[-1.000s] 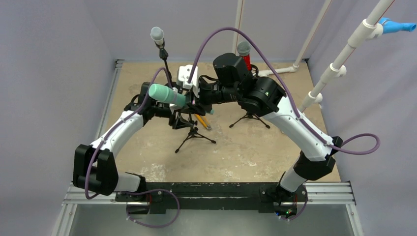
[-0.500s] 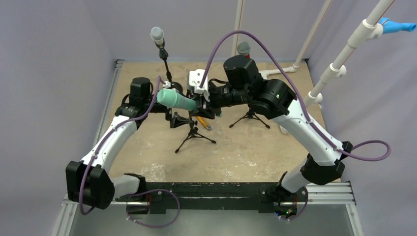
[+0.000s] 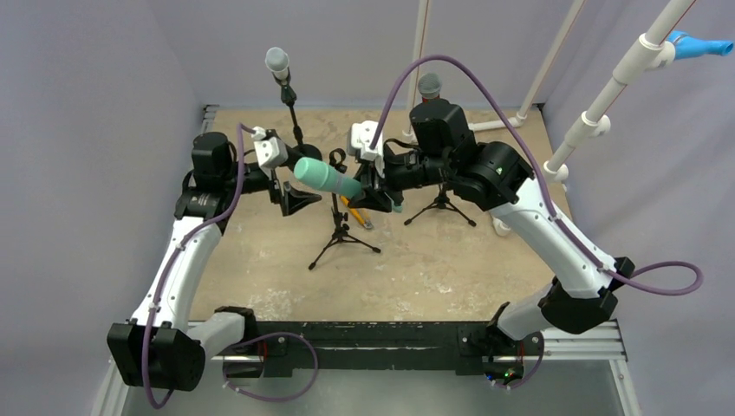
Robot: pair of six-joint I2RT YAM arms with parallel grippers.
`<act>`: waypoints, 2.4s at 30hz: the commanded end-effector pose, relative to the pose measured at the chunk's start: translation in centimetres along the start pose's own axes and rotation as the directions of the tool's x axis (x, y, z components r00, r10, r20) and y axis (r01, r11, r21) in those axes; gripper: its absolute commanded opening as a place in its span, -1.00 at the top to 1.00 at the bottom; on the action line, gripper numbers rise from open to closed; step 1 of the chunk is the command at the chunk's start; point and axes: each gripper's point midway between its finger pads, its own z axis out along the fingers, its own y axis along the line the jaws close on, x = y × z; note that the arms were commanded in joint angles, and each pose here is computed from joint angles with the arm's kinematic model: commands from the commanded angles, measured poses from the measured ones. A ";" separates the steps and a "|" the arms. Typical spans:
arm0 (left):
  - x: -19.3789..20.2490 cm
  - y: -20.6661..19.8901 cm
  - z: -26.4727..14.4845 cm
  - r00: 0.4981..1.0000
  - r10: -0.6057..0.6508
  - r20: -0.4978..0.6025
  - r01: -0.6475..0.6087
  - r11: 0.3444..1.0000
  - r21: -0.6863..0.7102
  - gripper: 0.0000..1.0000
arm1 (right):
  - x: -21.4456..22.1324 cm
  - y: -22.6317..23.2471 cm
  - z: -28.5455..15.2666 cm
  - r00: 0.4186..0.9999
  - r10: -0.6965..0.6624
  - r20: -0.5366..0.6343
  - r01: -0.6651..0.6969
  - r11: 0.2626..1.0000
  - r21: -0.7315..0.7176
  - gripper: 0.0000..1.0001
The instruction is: Remove the microphone from the stand
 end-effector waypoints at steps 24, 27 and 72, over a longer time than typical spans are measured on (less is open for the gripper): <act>-18.4 -4.3 0.4 0.915 -0.257 0.312 0.203 0.959 0.196 -0.76 | -6.4 -4.3 -0.5 0.873 0.404 0.274 -0.374 0.914 -0.156 1.00; -19.0 -4.4 0.5 0.909 -0.259 0.326 0.194 0.956 0.218 -0.74 | -6.1 -4.1 -0.4 0.873 0.409 0.267 -0.374 0.911 -0.174 1.00; -18.6 -4.5 3.5 0.834 -0.393 0.386 0.291 0.910 0.296 0.62 | -4.8 -3.8 -0.6 0.869 0.419 0.263 -0.357 0.899 -0.252 1.00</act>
